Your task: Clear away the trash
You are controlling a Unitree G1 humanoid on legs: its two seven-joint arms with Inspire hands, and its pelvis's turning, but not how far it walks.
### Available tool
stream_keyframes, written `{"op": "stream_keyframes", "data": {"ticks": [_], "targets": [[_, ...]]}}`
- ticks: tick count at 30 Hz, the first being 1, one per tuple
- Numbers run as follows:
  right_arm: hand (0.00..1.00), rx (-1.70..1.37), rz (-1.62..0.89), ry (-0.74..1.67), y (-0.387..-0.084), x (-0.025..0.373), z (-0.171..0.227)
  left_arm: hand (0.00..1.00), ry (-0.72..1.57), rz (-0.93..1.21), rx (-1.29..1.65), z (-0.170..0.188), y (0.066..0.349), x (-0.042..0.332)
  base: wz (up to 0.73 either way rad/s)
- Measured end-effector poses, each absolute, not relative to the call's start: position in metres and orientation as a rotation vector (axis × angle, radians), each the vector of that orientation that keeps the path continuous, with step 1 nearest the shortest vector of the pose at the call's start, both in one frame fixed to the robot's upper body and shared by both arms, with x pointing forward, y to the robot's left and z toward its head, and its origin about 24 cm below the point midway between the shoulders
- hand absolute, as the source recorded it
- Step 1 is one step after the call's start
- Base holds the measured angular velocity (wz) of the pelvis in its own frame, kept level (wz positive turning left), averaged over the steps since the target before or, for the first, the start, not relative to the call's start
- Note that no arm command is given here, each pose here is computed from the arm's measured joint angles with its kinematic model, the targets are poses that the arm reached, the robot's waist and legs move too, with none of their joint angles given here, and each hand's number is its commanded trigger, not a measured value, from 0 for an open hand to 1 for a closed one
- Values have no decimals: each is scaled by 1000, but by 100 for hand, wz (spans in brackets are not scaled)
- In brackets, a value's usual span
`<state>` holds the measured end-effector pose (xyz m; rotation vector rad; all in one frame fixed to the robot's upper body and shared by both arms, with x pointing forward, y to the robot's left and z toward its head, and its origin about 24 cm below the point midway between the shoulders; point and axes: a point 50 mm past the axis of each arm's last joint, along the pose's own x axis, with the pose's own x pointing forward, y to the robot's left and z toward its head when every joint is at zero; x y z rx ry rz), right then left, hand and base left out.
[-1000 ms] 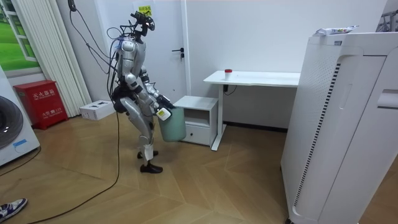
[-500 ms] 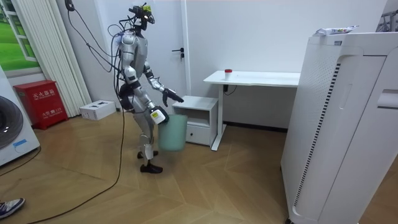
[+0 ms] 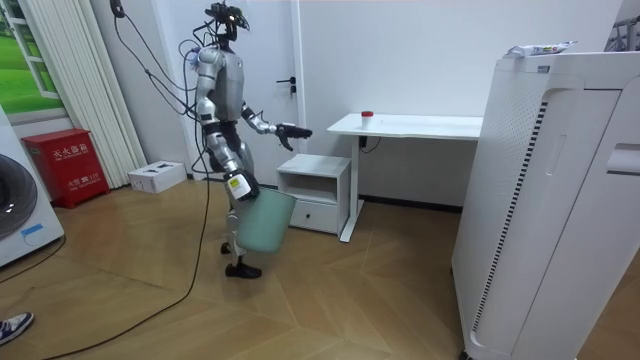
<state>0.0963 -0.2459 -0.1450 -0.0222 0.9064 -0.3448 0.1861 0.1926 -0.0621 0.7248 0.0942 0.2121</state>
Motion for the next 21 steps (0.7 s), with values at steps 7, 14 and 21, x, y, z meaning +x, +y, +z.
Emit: {"op": "stream_keyframes", "data": {"ticks": [7,14,21], "targets": [[100,-33,-310,912,-246,95,-145,0,-37,271,681,-36,191,199,2],[100,-36,-288,930,-244,91,-147,0,-123,325,636,-18,193,208,0],[100,-25,-284,932,-240,90,-148,0,-215,360,572,3,192,215,0]]}}
